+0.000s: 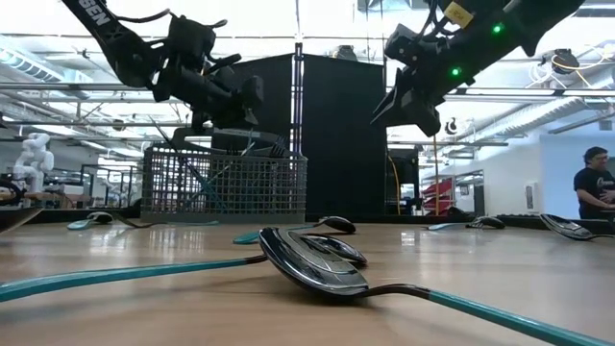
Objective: Sort silverware
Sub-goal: Put the blue fork into the silverware basket
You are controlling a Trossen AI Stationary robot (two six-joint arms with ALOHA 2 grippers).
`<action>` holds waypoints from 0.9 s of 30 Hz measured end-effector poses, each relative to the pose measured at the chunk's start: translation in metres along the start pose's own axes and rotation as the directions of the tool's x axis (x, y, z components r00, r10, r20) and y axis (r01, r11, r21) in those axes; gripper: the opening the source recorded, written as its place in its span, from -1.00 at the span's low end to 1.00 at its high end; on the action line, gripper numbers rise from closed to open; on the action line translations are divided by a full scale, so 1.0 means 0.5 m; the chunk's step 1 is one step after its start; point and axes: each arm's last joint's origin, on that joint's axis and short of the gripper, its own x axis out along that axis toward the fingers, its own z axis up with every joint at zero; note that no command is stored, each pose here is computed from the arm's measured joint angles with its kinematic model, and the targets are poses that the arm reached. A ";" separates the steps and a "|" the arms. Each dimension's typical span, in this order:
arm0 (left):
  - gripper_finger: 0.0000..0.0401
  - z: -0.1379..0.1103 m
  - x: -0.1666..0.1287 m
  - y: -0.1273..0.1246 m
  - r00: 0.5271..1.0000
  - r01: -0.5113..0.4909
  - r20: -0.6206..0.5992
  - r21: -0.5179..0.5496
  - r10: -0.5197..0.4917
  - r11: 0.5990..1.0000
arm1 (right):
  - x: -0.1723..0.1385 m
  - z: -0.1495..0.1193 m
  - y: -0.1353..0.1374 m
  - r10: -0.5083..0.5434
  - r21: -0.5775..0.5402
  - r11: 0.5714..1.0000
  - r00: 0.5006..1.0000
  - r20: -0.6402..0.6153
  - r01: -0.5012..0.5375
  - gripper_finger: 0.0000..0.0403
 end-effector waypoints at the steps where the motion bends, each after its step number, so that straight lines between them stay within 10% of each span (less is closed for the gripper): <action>1: -0.79 0.000 0.000 0.000 1.000 0.000 0.000 0.018 0.000 1.000 | 0.000 0.000 0.000 0.001 -0.002 1.000 1.000 -0.001 -0.001 -0.29; 18: -0.56 -0.002 0.000 0.002 1.000 -0.028 -0.007 0.145 0.029 0.989 | 0.000 0.000 0.001 0.001 -0.002 1.000 1.000 -0.002 -0.001 -0.29; 27: -0.55 0.040 0.016 -0.016 0.971 -0.031 -0.217 0.323 0.105 0.946 | 0.000 0.000 0.001 0.000 -0.002 1.000 1.000 -0.002 0.000 -0.29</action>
